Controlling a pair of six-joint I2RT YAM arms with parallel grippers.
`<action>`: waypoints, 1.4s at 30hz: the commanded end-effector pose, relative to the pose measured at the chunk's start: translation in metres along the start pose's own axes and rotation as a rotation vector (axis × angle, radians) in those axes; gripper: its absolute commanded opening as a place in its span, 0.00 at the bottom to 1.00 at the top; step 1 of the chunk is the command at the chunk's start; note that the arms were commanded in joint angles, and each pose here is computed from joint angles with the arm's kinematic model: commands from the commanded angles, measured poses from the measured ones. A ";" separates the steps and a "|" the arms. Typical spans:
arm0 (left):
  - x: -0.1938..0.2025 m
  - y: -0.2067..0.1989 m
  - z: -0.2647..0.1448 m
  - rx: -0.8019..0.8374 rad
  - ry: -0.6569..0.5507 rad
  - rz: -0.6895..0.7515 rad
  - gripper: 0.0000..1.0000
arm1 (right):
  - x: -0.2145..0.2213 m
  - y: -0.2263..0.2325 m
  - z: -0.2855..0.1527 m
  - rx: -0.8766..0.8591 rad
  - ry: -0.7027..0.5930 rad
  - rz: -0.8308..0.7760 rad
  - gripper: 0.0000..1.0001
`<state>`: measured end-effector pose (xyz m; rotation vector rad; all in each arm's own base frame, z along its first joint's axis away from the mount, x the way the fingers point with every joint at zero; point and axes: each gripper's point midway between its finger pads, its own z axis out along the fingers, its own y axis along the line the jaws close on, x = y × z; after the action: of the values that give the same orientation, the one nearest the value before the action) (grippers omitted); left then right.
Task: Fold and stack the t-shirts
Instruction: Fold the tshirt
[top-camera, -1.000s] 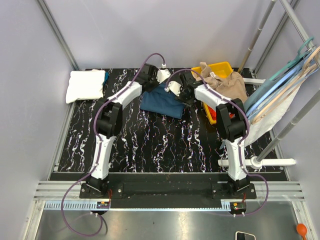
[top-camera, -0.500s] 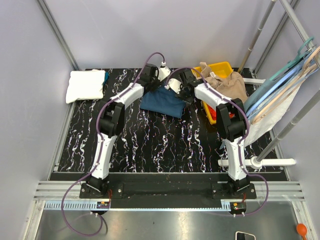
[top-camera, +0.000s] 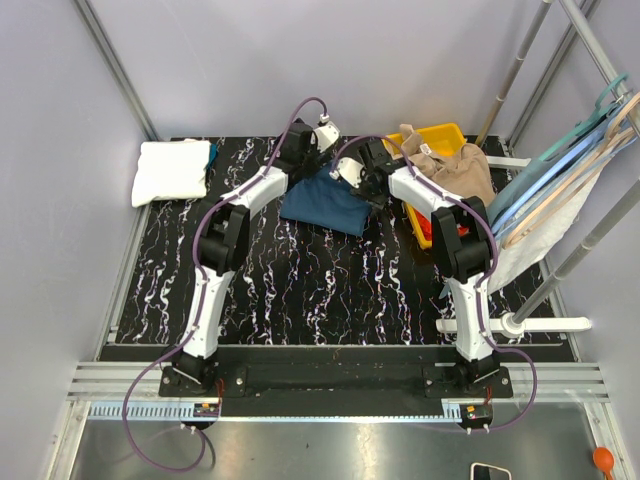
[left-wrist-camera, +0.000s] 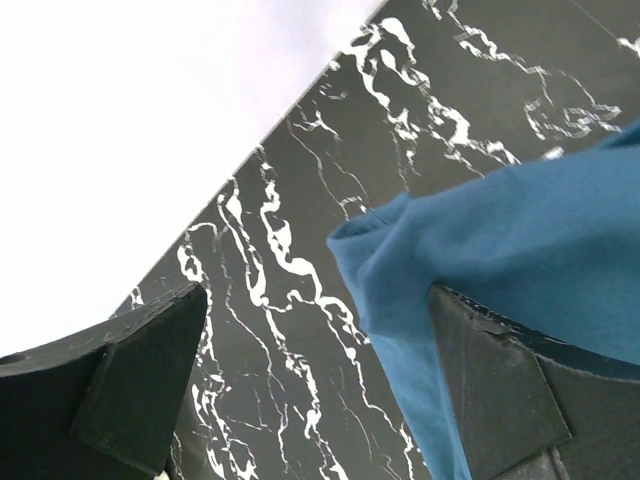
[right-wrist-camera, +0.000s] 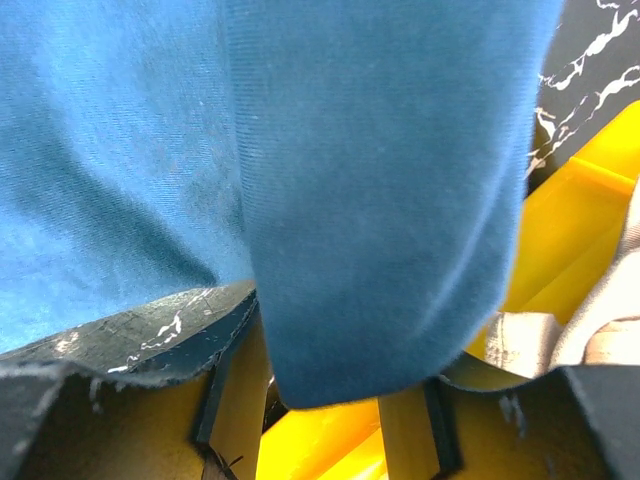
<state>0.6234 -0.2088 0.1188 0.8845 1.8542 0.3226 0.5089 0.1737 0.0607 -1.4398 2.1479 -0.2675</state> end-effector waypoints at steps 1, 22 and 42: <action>-0.044 0.044 -0.011 -0.156 -0.116 -0.056 0.99 | 0.000 -0.014 0.002 0.048 0.010 -0.001 0.49; -0.065 0.107 -0.070 -0.357 -0.179 -0.129 0.99 | -0.016 -0.052 -0.070 0.213 -0.050 0.078 0.64; 0.005 0.060 -0.066 -0.072 -0.047 -0.082 0.99 | -0.053 -0.022 -0.064 0.159 -0.105 0.050 0.68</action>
<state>0.5833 -0.1457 0.1783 0.7492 1.8343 0.3691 0.5010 0.1866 0.1322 -1.3027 2.0608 -0.3555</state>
